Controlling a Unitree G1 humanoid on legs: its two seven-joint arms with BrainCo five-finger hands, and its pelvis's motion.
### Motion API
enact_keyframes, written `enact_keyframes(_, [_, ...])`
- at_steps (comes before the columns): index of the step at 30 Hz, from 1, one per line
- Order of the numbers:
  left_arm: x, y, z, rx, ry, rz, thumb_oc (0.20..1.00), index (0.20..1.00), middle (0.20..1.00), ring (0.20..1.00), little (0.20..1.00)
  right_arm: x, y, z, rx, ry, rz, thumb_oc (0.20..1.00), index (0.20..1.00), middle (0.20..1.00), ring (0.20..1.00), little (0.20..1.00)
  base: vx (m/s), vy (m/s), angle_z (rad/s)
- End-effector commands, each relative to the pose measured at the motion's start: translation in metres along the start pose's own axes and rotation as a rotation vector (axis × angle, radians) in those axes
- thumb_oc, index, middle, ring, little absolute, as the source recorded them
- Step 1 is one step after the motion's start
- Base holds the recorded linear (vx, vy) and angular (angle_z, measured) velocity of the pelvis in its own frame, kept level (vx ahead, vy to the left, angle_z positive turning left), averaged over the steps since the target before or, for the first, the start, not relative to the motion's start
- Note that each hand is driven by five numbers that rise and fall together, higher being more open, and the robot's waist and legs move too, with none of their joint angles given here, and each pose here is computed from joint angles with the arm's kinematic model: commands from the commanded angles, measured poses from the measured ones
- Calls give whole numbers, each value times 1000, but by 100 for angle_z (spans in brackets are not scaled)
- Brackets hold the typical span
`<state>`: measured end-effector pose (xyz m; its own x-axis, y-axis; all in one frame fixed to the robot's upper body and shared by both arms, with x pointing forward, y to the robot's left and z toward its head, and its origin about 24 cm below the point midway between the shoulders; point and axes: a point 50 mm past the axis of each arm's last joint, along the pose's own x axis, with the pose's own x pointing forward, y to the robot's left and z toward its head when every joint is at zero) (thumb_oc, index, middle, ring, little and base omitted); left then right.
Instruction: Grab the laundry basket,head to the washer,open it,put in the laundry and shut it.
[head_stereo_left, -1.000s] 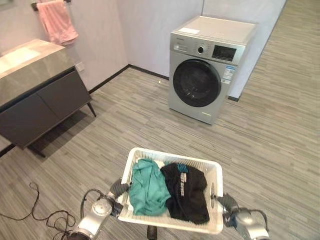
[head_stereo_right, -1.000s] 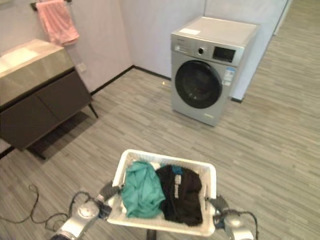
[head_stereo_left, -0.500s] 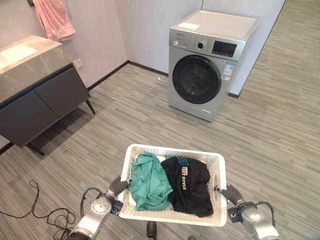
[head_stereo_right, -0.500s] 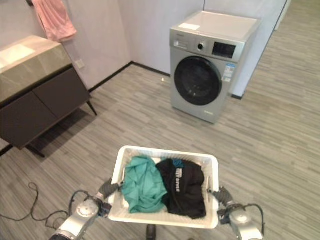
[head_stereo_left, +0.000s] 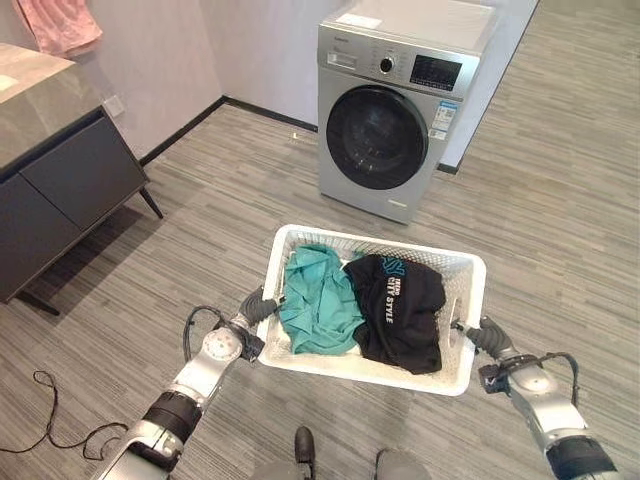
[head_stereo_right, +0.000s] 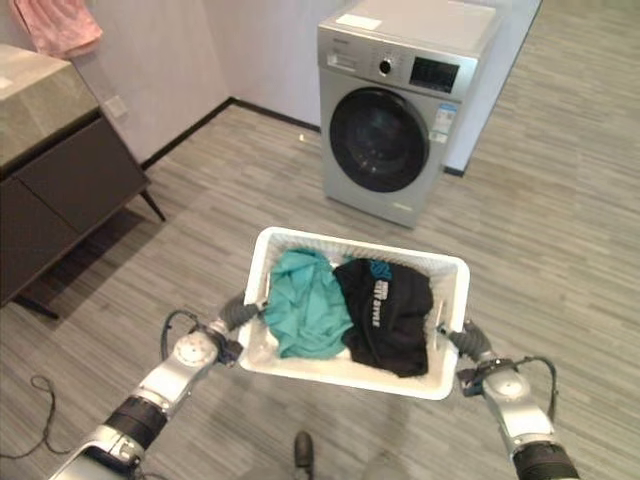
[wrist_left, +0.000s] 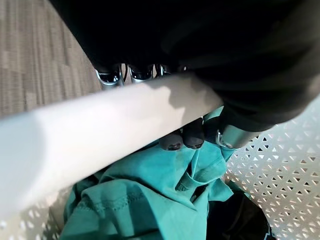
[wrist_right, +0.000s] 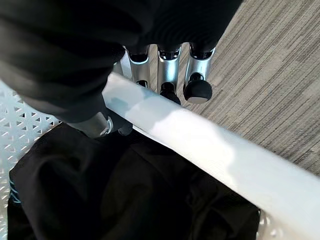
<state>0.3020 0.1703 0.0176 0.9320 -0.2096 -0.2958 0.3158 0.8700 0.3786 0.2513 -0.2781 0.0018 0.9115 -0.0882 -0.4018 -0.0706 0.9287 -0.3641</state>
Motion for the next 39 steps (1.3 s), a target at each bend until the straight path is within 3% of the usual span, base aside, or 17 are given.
enact_keyframes(1, [0, 44, 34, -3, -161, 125, 200, 200, 200, 200, 200, 3, -57, 40, -18, -127, -182, 200, 200, 200, 200, 200, 453, 35, 0])
enact_keyframes(13, [-3, 49, 27, -29, -149, 168, 200, 200, 200, 200, 200, -14, -49, 14, -12, -76, -168, 200, 200, 200, 200, 200, 419, -131, 30])
enact_keyframes(20, [-15, 69, 25, -43, -153, 241, 200, 200, 200, 200, 200, -22, -53, 21, 2, -118, -199, 200, 200, 200, 200, 200, 373, -231, -19])
enact_keyframes(32, [-17, 74, 23, -7, -153, 270, 200, 200, 200, 200, 200, -15, -43, 26, 17, -157, -204, 200, 200, 200, 200, 200, 432, 191, -33])
enact_keyframes(39, [-28, 112, 53, 126, -241, 399, 200, 200, 200, 200, 200, -18, -43, 42, 35, -236, -245, 200, 200, 200, 200, 200, 351, 312, -36])
